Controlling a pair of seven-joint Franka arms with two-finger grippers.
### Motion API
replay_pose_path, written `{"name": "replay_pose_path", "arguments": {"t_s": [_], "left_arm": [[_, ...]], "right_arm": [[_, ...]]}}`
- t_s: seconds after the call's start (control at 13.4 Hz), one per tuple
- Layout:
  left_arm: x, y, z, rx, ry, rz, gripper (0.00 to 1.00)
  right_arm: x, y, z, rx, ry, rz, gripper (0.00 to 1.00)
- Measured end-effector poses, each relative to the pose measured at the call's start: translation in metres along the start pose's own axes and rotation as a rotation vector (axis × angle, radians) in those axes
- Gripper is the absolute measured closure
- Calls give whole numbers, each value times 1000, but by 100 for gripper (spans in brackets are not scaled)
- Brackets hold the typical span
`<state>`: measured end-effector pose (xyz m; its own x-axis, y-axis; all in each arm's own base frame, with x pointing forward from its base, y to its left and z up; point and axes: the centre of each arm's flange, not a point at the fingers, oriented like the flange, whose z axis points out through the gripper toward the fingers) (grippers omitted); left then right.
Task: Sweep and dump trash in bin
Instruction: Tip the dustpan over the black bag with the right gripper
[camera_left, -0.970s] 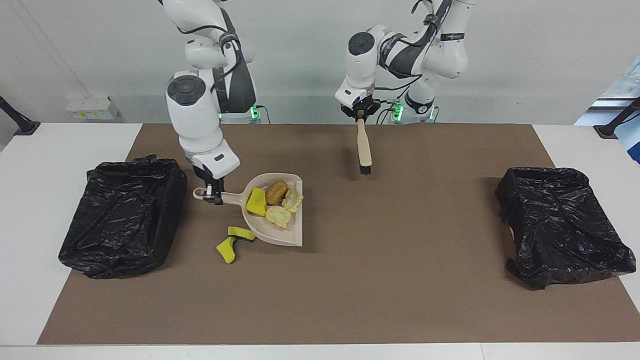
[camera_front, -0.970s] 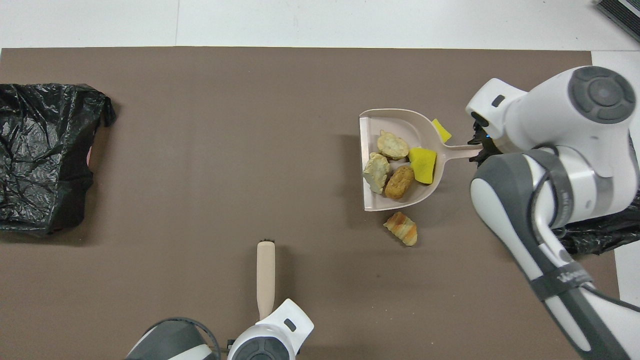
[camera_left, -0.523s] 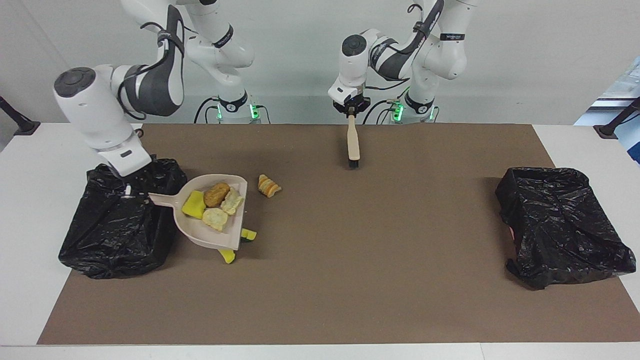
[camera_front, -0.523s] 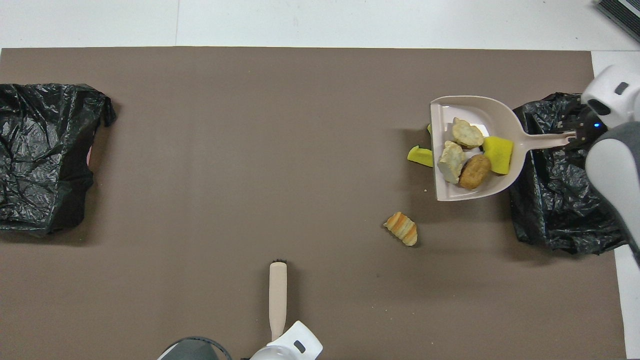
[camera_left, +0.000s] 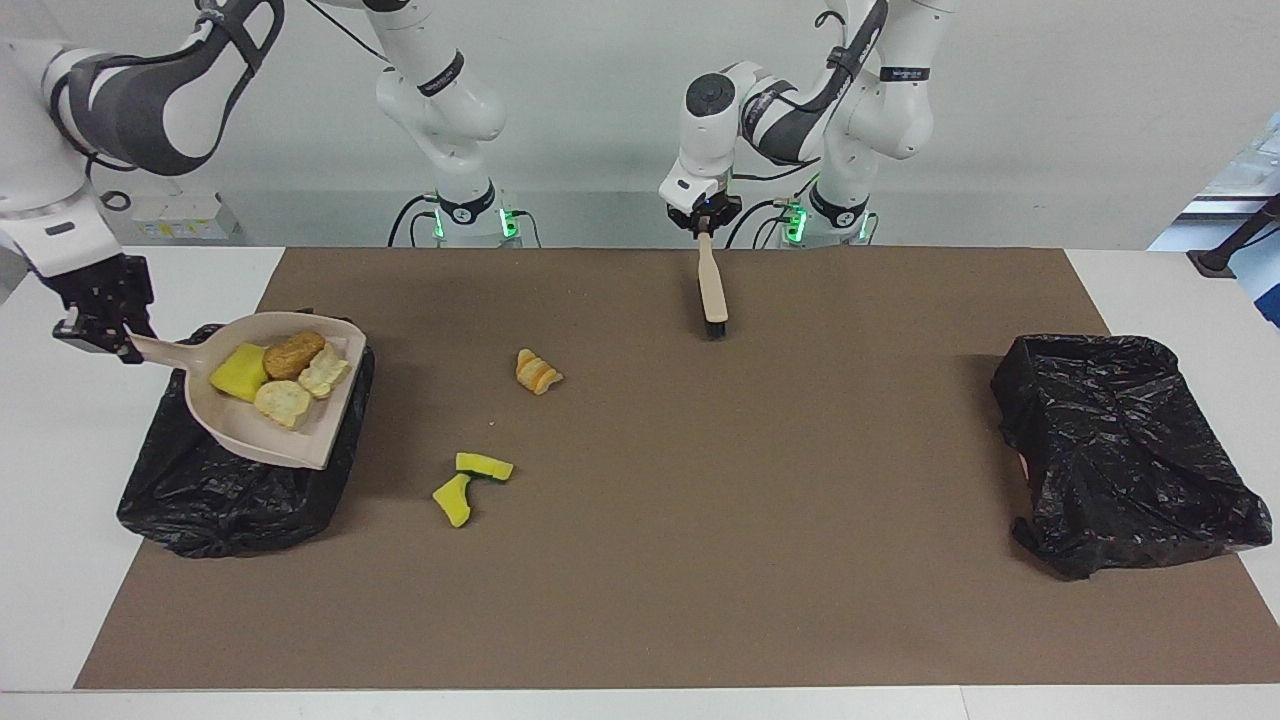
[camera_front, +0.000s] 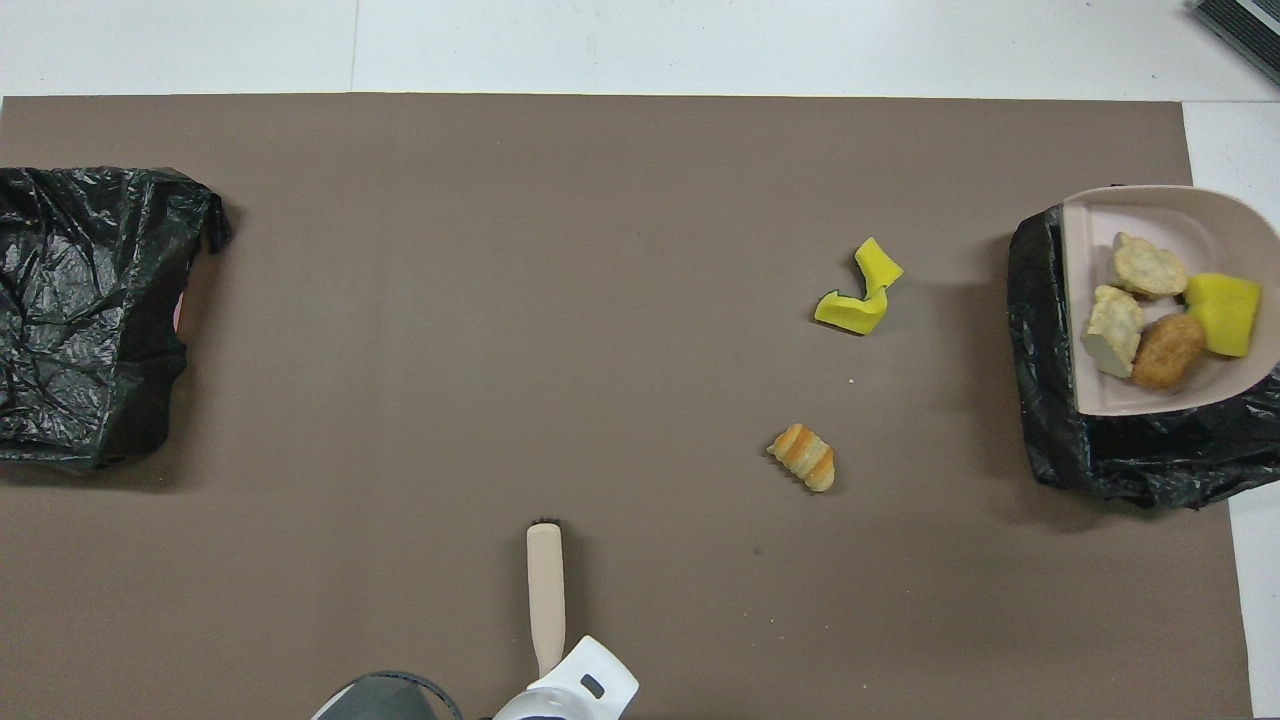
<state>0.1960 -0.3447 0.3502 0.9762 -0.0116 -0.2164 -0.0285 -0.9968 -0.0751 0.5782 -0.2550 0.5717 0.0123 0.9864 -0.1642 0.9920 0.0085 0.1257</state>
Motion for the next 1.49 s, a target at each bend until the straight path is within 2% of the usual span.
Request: {"name": "replay_pose_path", "arguments": {"t_s": [0.15, 0.22, 0.45, 0.52, 0.75, 1.05, 1.19, 1.27, 1.42, 1.49], "left_arm": [[1, -1, 1, -1, -1, -2, 73], [1, -1, 0, -1, -1, -2, 73], [1, -1, 1, 0, -2, 23, 73], [2, -1, 3, 1, -3, 27, 73], [4, -1, 6, 2, -5, 30, 73], [8, -2, 7, -7, -12, 29, 72], [12, -3, 8, -9, -15, 49, 63], [16, -3, 6, -13, -16, 56, 63], [31, -1, -3, -30, -11, 61, 46], [41, 2, -12, -43, -2, 56, 33]], "right_arm": [[-24, -9, 0, 24, -86, 2, 67], [-29, -8, -3, 21, -150, -17, 67], [-32, -1, -11, 30, -351, -40, 67], [-28, 1, -12, 37, -399, -31, 67], [-11, 6, -10, 47, -480, -28, 67], [20, 11, -19, 71, -621, -21, 67], [32, 10, -28, 65, -660, -14, 67], [35, 9, -36, 59, -677, -17, 67], [45, 9, -52, 50, -725, -39, 67], [56, 9, -59, 46, -747, -47, 67]]}}
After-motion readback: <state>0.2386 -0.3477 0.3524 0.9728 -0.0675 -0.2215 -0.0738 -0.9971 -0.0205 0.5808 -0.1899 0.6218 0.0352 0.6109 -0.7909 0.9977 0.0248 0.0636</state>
